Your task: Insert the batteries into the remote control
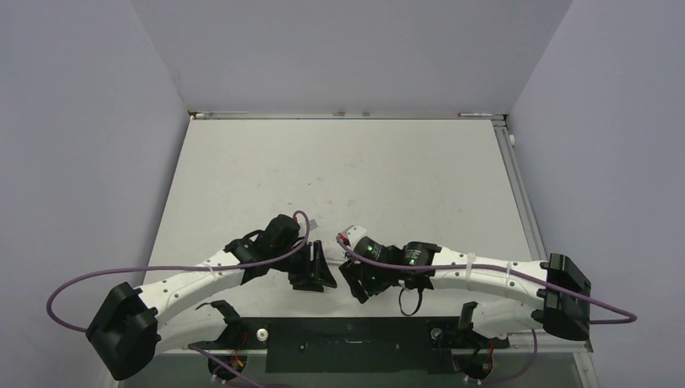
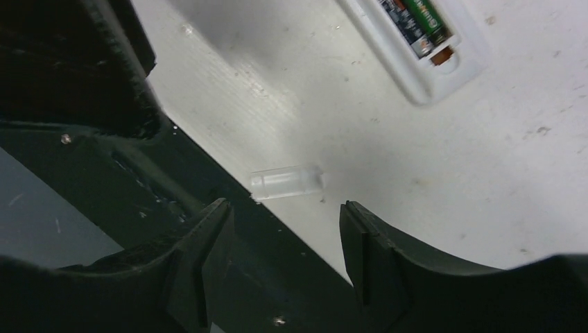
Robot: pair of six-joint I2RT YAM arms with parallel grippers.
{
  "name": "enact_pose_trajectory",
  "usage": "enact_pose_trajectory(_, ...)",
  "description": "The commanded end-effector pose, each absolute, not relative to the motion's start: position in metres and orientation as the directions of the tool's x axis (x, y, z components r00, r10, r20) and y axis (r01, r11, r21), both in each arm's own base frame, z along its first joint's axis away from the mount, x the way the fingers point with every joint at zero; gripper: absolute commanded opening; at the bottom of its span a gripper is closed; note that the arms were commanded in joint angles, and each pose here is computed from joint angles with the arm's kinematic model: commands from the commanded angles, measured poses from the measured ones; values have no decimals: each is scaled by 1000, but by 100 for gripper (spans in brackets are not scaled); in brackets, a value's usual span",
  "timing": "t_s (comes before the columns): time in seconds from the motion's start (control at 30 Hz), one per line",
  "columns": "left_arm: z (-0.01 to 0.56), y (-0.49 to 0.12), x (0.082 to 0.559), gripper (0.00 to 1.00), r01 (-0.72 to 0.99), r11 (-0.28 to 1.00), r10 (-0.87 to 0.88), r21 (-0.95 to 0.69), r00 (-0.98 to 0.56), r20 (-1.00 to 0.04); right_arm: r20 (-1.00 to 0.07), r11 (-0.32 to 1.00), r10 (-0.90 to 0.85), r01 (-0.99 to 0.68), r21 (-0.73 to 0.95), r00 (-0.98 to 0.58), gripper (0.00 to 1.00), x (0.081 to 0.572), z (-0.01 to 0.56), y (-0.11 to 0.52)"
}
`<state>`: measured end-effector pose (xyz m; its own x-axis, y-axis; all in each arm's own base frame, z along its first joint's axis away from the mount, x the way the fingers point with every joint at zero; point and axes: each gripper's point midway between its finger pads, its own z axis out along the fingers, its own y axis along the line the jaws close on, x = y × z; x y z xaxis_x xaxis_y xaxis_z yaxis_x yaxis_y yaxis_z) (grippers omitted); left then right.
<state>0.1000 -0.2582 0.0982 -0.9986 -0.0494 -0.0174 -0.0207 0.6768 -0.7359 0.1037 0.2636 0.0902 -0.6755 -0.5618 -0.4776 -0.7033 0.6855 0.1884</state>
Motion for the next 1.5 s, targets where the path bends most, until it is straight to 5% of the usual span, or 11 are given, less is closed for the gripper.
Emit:
enact_pose_trajectory(0.0,87,-248,104,49,10,736,-59,-677,-995,-78,-526,851,-378,-510,128,-762,57,96,87,267)
enact_pose_trajectory(0.43,98,-229,100,51,65,759,-56,-648,-985,-165,-533,907,-364,-421,-15,-764,53,106,37,254)
enact_pose_trajectory(1.2,93,-234,100,51,59,747,-53,-663,-988,-147,-407,839,-448,-532,116,-796,30,91,14,254)
enact_pose_trajectory(1.4,92,-235,101,51,54,746,-57,-664,-988,-145,-392,838,-455,-533,115,-800,21,87,9,250)
enact_pose_trajectory(1.47,92,-234,100,51,51,746,-58,-664,-988,-142,-388,839,-458,-533,110,-800,10,86,8,249)
